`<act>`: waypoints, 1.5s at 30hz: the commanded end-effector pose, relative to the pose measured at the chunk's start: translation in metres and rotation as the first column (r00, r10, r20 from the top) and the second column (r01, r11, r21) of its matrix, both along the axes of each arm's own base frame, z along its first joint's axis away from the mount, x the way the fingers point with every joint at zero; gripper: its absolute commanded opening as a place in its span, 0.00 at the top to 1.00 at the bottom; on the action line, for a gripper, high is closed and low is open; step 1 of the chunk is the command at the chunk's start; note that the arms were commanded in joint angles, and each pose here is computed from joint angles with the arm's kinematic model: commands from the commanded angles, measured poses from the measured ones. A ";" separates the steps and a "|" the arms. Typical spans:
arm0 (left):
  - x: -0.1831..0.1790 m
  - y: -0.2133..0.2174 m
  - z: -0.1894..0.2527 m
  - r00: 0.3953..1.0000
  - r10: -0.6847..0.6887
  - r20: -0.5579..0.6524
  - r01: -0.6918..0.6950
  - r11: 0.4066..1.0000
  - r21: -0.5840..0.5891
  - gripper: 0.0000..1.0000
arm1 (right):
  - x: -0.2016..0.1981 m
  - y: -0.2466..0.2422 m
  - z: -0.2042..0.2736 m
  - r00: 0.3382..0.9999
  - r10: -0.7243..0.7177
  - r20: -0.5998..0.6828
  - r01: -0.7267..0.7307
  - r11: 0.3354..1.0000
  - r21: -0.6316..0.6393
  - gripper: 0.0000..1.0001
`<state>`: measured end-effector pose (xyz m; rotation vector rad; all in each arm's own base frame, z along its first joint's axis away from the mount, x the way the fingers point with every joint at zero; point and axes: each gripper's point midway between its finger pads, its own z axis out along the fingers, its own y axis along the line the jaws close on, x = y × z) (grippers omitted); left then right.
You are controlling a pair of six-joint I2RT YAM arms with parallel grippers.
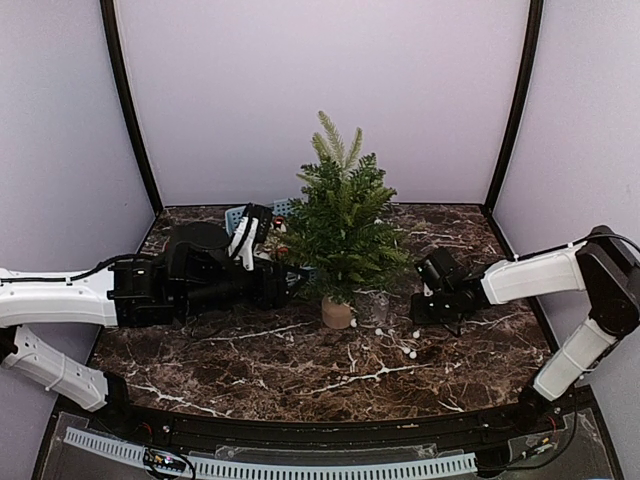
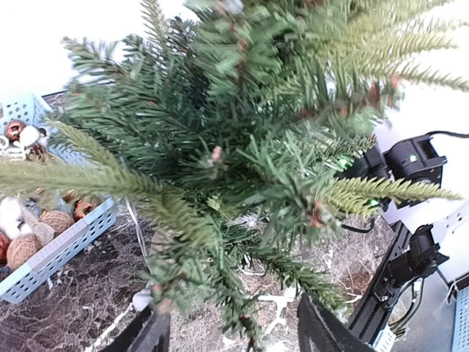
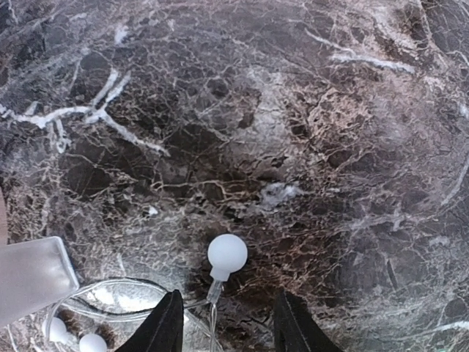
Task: Decorate the small christmas tree
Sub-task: Move the Christmas tree to the center of the board, then pick up the light string from the center of the board.
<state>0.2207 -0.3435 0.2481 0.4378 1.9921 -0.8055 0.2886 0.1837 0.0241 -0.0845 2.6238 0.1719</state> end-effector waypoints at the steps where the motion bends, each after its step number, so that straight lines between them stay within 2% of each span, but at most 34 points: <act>1: -0.003 0.016 0.000 1.000 0.026 -0.015 -0.025 1.000 0.011 0.38 | 0.005 0.008 -0.004 0.999 0.032 0.006 -0.032 0.999 -0.015 0.60; 6: -0.005 0.024 0.011 0.999 0.042 -0.015 -0.042 0.999 0.012 0.35 | 0.003 -0.002 -0.013 0.999 -0.035 0.005 0.035 0.999 -0.028 0.80; 10: -0.008 0.031 0.025 0.999 0.045 -0.004 -0.045 0.999 -0.009 0.34 | 0.002 -0.016 -0.005 0.994 -0.106 0.040 0.107 0.994 -0.033 1.00; 15: -0.017 0.034 0.048 1.000 -0.005 0.025 0.006 0.999 -0.051 0.30 | -0.003 -0.048 0.030 0.970 -0.214 0.116 0.220 0.975 -0.041 1.00; 21: -0.028 0.024 0.060 0.992 -0.116 0.055 0.116 0.993 0.017 0.26 | -0.013 -0.078 0.103 0.919 -0.304 0.252 0.297 0.953 0.068 1.00; 24: -0.038 0.012 0.081 0.977 -0.196 0.079 0.196 0.981 0.004 0.26 | -0.019 -0.086 0.138 0.897 -0.320 0.305 0.296 0.947 0.123 1.00; 28: -0.061 -0.012 0.115 0.937 -0.312 0.157 0.317 0.949 -0.008 0.26 | -0.025 -0.088 0.190 0.873 -0.319 0.369 0.258 0.944 0.207 1.00; 34: -0.102 -0.058 0.146 0.866 -0.434 0.248 0.428 0.900 0.078 0.26 | -0.033 -0.093 0.283 0.817 -0.333 0.470 0.197 0.928 0.316 1.00; 40: -0.129 -0.094 0.154 0.819 -0.495 0.289 0.502 0.863 0.055 0.26 | -0.043 -0.078 0.374 0.770 -0.301 0.562 0.025 0.895 0.445 1.00; 45: -0.136 -0.120 0.158 0.814 -0.496 0.302 0.509 0.860 0.039 0.26 | -0.054 -0.050 0.407 0.782 -0.229 0.580 -0.151 0.833 0.532 1.00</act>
